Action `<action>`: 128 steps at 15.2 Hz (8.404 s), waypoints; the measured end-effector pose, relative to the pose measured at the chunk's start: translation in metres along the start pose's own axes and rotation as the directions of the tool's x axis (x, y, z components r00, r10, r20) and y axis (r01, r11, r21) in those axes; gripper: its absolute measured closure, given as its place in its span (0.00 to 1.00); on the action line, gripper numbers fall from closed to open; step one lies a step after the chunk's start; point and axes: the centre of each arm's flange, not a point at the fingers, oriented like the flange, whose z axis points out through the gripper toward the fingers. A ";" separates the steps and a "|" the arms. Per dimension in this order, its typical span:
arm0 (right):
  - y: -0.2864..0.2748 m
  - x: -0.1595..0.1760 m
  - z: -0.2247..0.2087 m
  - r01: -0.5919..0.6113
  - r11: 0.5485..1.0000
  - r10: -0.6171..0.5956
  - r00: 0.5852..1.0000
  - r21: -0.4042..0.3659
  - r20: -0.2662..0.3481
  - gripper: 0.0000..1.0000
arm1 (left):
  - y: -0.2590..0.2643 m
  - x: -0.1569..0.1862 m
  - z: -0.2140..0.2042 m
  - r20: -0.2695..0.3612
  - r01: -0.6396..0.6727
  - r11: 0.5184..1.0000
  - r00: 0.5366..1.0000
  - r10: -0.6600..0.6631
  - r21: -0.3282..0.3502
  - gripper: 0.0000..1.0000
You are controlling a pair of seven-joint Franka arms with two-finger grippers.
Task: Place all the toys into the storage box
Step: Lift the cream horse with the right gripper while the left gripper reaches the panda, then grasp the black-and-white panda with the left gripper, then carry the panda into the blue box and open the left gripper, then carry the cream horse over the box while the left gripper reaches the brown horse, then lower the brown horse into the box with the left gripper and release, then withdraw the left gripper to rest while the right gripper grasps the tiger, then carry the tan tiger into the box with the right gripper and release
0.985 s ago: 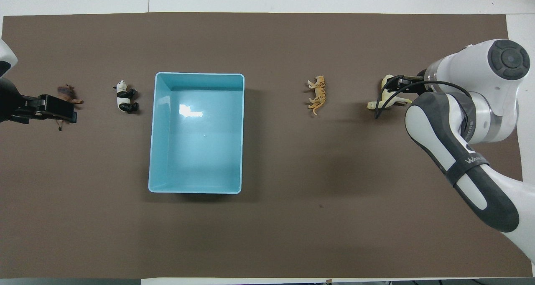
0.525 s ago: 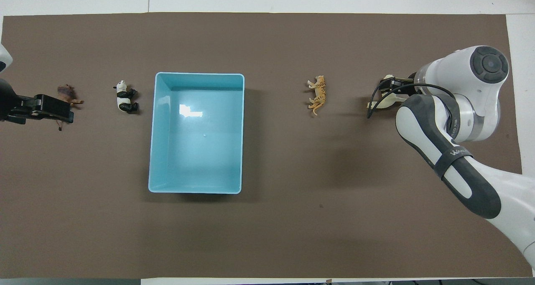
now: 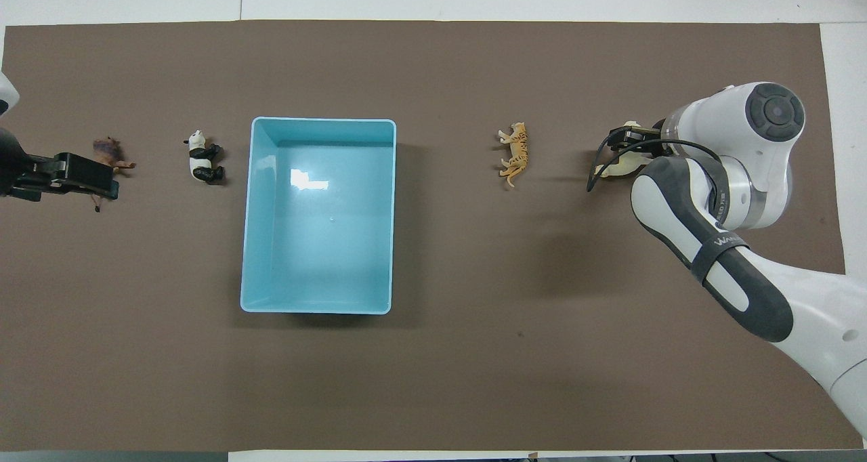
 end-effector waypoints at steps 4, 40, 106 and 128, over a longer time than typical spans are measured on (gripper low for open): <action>-0.001 0.000 0.003 0.001 1.000 -0.001 1.000 0.000 0.001 0.44 | 0.000 0.001 0.001 -0.005 0.014 1.000 1.000 -0.014 0.000 0.00; -0.063 -0.014 -0.318 0.143 0.989 -0.136 0.982 -0.047 0.129 0.59 | 0.019 0.112 0.150 -0.037 0.345 0.934 0.936 -0.349 -0.090 0.50; -0.224 -0.046 0.019 0.249 0.968 -0.249 0.968 0.013 -0.045 0.38 | 0.031 0.029 0.064 -0.048 0.323 0.944 0.946 -0.320 0.066 0.00; -0.472 -0.197 -0.100 0.139 0.990 -0.139 0.990 0.032 0.015 0.33 | -0.002 0.002 0.002 0.034 0.096 0.995 0.995 -0.097 0.020 0.00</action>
